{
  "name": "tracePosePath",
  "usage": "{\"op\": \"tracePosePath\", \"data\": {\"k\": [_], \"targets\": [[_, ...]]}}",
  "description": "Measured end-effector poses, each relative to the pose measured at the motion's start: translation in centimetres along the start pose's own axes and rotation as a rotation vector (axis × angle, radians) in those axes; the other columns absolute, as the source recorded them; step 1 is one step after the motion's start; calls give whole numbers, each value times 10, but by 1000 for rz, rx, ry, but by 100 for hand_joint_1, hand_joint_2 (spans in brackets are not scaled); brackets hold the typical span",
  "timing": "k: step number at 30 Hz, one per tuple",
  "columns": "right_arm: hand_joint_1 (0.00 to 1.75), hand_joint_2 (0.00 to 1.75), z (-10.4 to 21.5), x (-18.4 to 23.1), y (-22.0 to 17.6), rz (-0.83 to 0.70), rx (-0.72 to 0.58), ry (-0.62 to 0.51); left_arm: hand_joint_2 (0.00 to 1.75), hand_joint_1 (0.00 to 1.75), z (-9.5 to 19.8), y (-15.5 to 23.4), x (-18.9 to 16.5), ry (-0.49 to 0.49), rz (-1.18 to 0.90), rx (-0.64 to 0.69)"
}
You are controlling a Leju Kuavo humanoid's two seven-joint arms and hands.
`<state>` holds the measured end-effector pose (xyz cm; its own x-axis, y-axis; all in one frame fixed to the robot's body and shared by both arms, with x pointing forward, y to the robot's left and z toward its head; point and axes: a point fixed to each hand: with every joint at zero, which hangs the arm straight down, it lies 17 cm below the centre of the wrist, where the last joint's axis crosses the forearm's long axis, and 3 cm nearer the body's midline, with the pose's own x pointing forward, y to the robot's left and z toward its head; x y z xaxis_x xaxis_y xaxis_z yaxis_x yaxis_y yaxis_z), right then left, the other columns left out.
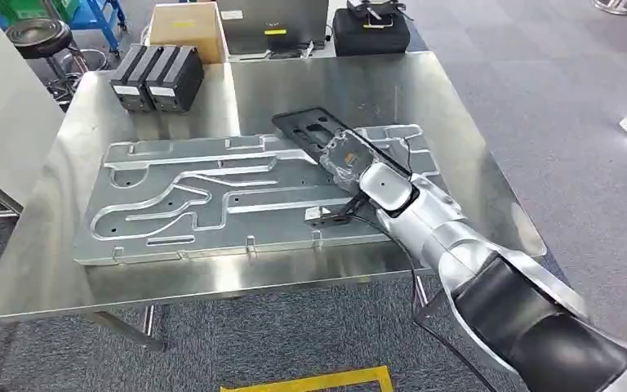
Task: Take the parts from the cabinet and place them on the table.
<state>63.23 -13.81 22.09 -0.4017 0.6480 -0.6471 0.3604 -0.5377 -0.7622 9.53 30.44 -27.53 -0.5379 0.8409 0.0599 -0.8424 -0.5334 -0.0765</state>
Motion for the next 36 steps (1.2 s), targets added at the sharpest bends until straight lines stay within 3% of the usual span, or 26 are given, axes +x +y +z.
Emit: {"op": "tracePosePath", "data": {"k": [7,11,17,26,30,36], "targets": [[175,175,-7,20,-12,58,-20,-30,175,0,-1,5,4,-8,-3,12],[175,175,-10,31,-30,-39,-89,-42,175,0,-1,6,6,-16,-4,15],[175,175,-18,13,-71,-134,-219,-5,175,0,-1,6,10,-26,-4,16],[175,175,-13,-70,-98,-48,-271,91,175,0,-2,6,13,-30,-1,16],[175,175,-12,-130,-143,-14,-324,151,175,0,-1,6,10,-25,0,18],[175,175,2,-182,-191,23,-413,194,175,0,-1,4,10,-27,11,21]]}}
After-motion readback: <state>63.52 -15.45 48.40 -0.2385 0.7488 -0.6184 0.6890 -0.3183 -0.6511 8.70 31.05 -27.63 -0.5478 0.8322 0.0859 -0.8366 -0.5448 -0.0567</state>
